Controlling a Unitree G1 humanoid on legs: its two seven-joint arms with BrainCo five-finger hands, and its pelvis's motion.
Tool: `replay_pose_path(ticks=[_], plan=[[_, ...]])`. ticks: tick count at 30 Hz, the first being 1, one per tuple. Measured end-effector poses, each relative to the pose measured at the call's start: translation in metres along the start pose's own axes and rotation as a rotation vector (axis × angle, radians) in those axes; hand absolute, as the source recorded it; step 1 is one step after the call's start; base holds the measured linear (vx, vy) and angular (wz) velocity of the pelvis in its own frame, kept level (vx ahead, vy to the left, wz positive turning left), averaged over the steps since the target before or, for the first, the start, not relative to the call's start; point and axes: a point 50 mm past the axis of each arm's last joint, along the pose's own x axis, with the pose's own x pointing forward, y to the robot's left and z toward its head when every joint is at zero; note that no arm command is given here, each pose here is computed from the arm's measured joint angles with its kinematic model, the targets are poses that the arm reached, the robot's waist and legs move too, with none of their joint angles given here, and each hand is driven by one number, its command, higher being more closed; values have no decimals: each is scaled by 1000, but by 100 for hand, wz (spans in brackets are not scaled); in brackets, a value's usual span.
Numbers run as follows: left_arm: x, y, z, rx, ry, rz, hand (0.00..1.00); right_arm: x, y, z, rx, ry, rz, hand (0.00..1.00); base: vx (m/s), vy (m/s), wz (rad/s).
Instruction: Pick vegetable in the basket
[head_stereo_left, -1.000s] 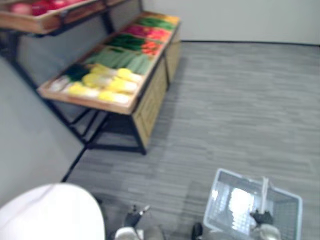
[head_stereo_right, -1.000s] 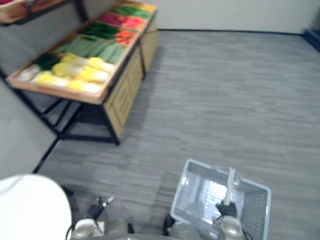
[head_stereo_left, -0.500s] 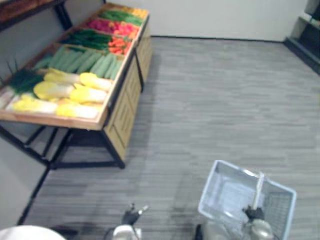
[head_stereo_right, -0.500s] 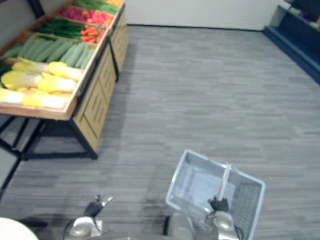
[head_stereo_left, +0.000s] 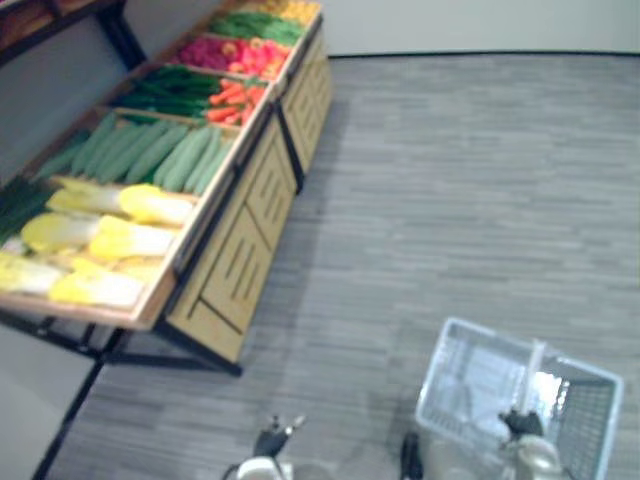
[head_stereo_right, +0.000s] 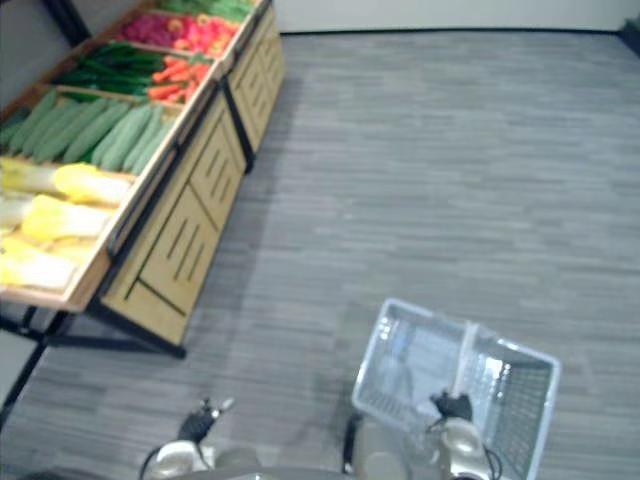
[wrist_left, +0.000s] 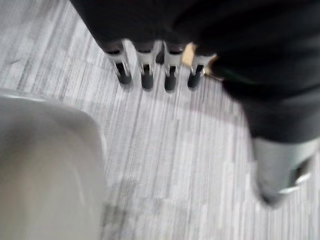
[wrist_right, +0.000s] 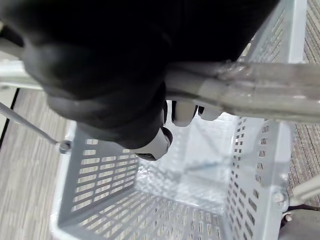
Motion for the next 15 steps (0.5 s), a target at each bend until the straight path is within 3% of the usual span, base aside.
replay_pose_path(ticks=[6,10,15], plan=[[3,-5,20,-57,-80,8,0,0,13,3,-34,8,50,100,510,-72,-19],[6,-5,30,-70,-106,12,0,-3,13,-5,-23,36,40,100,496,66,154],[2,2,12,-101,-42,36,0,1,-3,-3,-18,42,-9,100,435,54,175]])
